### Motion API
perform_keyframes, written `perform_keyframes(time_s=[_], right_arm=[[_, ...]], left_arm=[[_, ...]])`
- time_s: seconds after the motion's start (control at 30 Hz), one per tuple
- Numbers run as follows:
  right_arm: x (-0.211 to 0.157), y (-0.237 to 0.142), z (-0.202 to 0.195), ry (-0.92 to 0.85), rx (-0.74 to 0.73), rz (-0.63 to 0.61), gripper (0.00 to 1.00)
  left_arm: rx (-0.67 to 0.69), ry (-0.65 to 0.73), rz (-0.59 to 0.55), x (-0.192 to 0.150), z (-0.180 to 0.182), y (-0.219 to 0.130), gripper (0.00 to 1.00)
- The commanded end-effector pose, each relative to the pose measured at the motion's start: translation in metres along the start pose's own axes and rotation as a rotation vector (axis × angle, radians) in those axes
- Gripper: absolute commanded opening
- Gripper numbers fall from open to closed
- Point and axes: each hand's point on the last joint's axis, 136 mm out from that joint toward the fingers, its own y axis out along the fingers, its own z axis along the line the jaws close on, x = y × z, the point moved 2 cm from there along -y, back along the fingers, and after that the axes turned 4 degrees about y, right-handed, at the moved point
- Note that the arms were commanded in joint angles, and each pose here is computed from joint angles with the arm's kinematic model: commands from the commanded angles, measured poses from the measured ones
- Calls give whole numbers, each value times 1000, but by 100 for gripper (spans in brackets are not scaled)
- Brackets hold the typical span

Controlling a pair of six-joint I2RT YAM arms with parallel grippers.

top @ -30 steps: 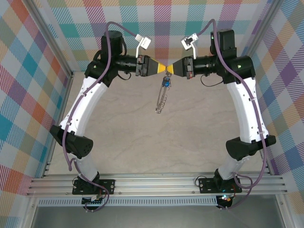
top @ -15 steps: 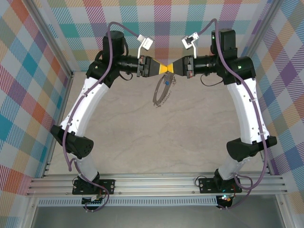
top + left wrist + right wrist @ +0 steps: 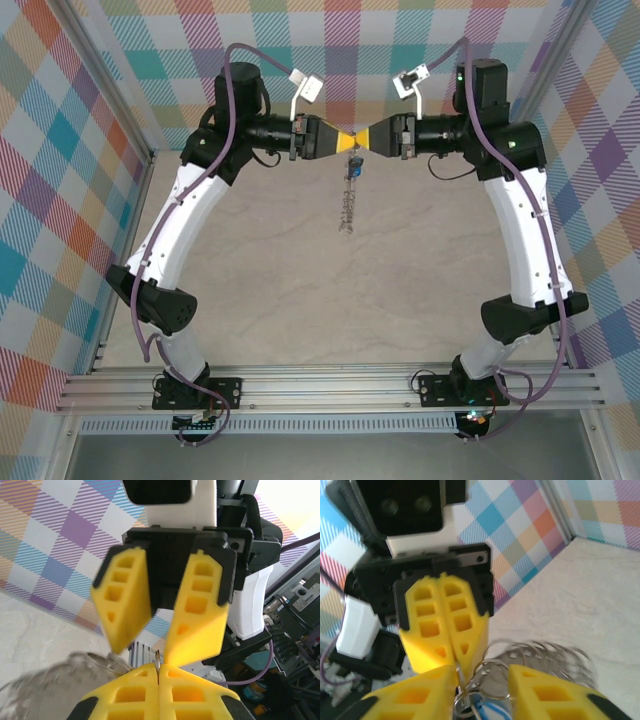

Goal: Put the keys on the keyring

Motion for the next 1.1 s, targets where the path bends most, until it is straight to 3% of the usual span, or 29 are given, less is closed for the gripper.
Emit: perform_keyframes(time_s=[0.0, 0.1, 0.33, 0.73, 1.07], right_arm=[[22, -27, 16, -48, 12, -139, 43], [27, -43, 12, -22, -6, -215, 45], [11, -45, -6, -1, -62, -259, 46], [-2, -29, 4, 10, 56, -247, 53], [6, -17, 13, -23, 97, -229, 53]], left_arm=[[-10, 111, -63, 22, -34, -4, 0], [7, 133, -98, 31, -39, -7, 0], [18, 186, -182, 52, -47, -10, 0], [-11, 167, -244, 66, -43, -6, 0], [-20, 151, -253, 68, -39, 0, 0]])
